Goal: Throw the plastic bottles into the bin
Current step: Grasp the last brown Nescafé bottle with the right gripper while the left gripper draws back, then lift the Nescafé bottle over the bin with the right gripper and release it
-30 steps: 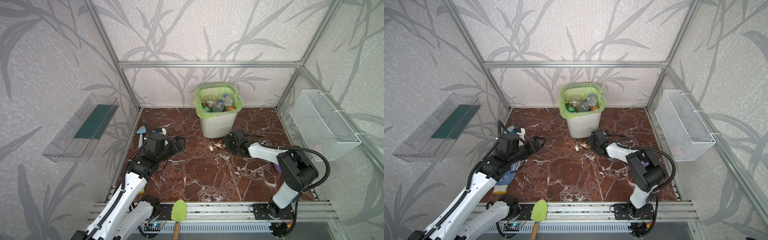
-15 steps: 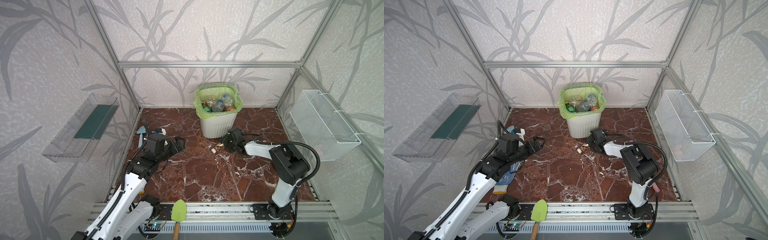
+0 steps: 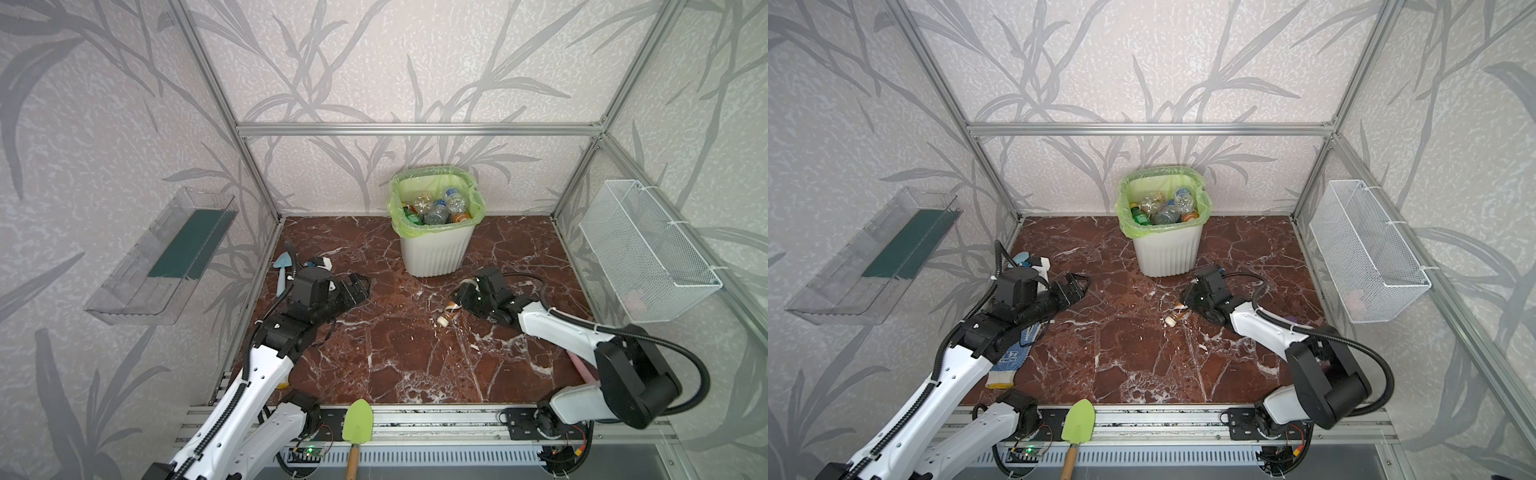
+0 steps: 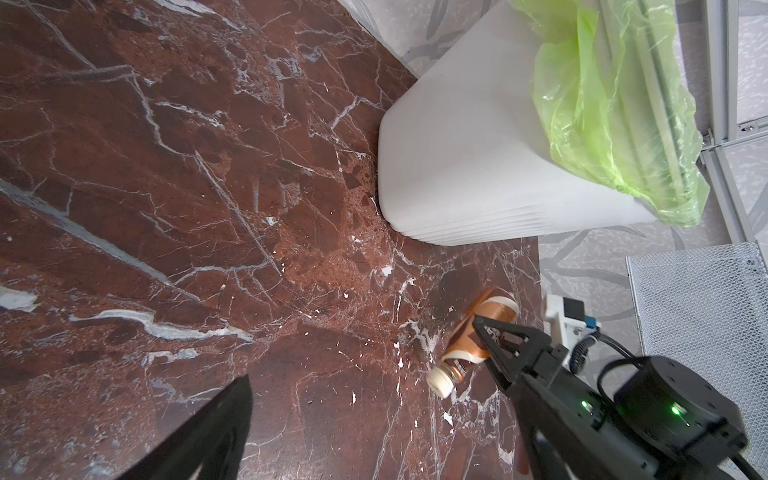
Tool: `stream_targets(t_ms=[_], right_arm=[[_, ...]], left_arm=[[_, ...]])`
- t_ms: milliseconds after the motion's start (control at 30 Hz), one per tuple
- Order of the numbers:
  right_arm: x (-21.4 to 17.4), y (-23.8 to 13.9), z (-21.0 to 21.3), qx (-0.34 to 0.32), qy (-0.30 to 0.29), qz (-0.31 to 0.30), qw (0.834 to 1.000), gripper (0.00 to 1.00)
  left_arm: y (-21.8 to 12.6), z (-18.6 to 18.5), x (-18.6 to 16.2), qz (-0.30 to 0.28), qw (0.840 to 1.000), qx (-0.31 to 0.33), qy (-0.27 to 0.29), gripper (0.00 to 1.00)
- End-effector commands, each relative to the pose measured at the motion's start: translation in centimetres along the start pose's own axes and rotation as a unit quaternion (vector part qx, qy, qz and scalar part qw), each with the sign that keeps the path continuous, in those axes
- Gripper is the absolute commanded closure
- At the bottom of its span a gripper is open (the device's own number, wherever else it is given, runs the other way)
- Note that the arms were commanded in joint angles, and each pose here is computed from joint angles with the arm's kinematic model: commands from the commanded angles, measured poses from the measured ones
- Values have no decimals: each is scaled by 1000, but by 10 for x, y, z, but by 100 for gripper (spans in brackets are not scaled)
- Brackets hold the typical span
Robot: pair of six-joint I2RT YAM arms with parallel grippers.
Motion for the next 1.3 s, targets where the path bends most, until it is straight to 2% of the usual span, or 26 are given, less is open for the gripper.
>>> stream_targets(t_ms=[0,300,467,600,700,733,833,933,1100,1267], right_arm=[[-11,-26,-7,-14,-51,-1,999,48],[15,-107,18,33,-156,-112,981,47],[45,-149,45,61,-210,-202,955,48],[107,-188,112,101,-252,-278,921,46],[171,-204,174,109,-272,-311,904,37],[190,-208,188,105,-271,-320,902,33],[229,-209,215,98,-262,-308,909,19],[233,-223,220,94,-255,-334,903,12],[210,-256,200,83,-243,-365,895,10],[171,-237,154,42,-236,-322,916,13]], left_arm=[[4,5,1,-5,1000,13,-4,3],[13,7,0,3,1000,22,-6,3],[14,6,1,3,1000,21,-8,3],[12,2,3,1,1000,16,-8,3],[9,-2,5,-4,1000,10,-9,3],[8,-3,6,-4,1000,7,-9,3],[1,-8,8,-9,1000,0,-7,4],[-6,-8,10,-19,1000,0,0,3],[-9,-7,10,-21,1000,2,3,3],[-6,-3,10,-24,1000,8,5,3]])
Point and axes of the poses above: each gripper's point midway between its finger pads, its own y axis out along the fingers, its own z axis along the line the jaws close on, x = y × z, the point moved 6 cm from there along -y, back along the fingers, and after that the axes turned 10 degrees about -y, right-handed, at the moved point
